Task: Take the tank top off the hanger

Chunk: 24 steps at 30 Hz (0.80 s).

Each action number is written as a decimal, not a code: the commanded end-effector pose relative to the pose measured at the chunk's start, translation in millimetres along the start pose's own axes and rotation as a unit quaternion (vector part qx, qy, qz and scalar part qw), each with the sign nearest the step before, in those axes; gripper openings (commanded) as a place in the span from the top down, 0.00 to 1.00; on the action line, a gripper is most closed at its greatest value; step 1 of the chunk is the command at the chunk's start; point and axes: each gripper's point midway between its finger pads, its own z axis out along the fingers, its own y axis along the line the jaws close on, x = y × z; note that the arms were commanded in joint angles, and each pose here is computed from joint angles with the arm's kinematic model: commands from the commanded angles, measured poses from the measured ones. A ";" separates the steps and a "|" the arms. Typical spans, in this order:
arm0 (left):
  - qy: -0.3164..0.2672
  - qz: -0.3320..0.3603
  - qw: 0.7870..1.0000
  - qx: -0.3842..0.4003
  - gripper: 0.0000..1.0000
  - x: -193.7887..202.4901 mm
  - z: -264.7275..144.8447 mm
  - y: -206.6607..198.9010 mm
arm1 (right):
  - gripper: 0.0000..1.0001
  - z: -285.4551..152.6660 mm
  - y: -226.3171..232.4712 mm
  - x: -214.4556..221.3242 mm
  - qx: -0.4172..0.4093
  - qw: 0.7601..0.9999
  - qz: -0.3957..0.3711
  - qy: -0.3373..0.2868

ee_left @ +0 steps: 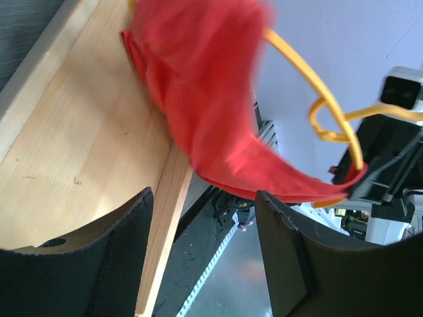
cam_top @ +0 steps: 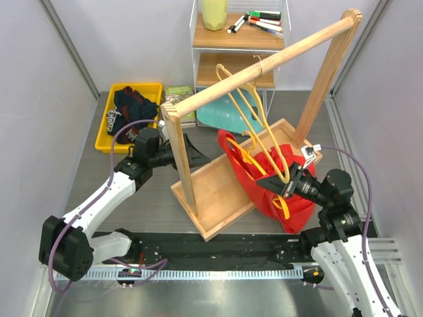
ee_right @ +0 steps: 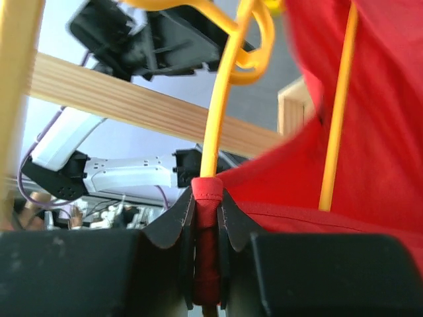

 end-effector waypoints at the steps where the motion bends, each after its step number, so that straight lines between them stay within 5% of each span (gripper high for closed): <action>1: -0.016 0.027 0.999 0.043 0.37 -12.1 -3.3 -28.9 | 0.99 -14.9 54.6 -20.9 -0.068 0.990 -0.110 -0.052; 15: -0.016 0.037 0.998 0.051 0.21 -8.6 11.9 -48.6 | 0.99 -7.8 39.9 -12.5 -0.078 0.993 -0.083 -0.036; 21: -0.042 0.045 0.997 0.043 0.23 -28.2 35.2 -49.6 | 0.99 -10.0 37.7 -7.0 -0.081 0.993 -0.082 -0.032; 24: -0.053 0.049 0.997 0.026 0.33 -38.9 49.1 -42.3 | 0.99 -11.8 39.0 -3.8 -0.085 0.993 -0.082 -0.028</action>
